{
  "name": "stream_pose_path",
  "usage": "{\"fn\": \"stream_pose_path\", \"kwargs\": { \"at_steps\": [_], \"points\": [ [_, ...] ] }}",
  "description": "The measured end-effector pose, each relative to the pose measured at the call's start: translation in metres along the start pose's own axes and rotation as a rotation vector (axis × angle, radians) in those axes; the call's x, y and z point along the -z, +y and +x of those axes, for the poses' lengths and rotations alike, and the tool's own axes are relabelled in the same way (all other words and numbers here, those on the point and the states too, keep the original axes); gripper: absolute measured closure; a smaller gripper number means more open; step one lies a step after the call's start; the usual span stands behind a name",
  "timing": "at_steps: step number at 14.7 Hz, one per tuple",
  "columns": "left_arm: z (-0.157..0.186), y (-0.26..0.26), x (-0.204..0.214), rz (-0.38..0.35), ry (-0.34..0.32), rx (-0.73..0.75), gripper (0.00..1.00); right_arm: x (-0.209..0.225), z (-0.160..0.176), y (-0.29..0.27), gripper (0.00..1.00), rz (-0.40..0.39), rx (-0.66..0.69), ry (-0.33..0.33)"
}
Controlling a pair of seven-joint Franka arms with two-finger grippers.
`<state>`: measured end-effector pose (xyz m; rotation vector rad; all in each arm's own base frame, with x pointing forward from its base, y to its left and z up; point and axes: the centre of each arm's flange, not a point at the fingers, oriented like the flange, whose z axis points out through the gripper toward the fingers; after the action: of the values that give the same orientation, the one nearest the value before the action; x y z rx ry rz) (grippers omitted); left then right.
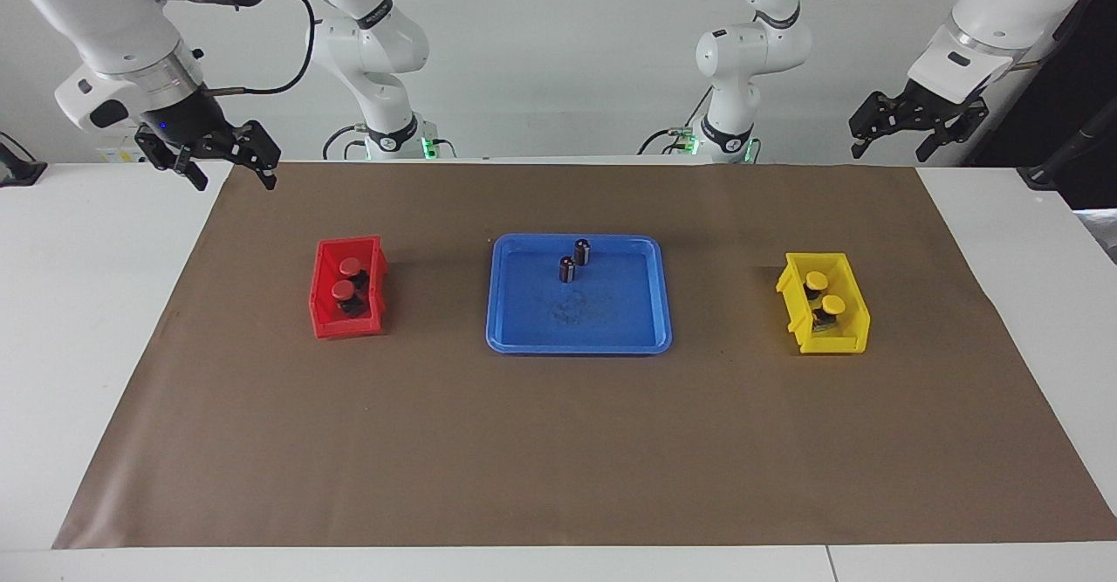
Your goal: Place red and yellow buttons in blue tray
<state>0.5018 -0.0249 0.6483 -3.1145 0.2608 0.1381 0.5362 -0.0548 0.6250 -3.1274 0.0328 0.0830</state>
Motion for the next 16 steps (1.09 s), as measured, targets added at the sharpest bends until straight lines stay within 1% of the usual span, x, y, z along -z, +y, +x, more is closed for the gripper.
{"fn": "stream_pose_path", "kwargs": {
  "at_steps": [5, 9, 12, 16],
  "points": [
    [-0.0003, -0.0001, 0.0007, 0.000, 0.003, 0.004, 0.00, 0.0000, 0.0000, -0.0002, 0.00, 0.000, 0.000, 0.000],
    [-0.0012, -0.0013, 0.0059, 0.003, 0.019, 0.007, 0.00, 0.0000, 0.0000, -0.0004, 0.00, 0.000, 0.001, 0.000],
    [-0.0006, -0.0042, 0.0082, 0.004, 0.036, 0.013, 0.00, 0.0000, 0.0002, -0.0022, 0.00, -0.012, 0.006, -0.001],
    [-0.0006, -0.0010, 0.0088, -0.003, 0.039, 0.004, 0.00, 0.0000, 0.0002, -0.0028, 0.00, -0.021, 0.008, -0.002]
  ]
}}
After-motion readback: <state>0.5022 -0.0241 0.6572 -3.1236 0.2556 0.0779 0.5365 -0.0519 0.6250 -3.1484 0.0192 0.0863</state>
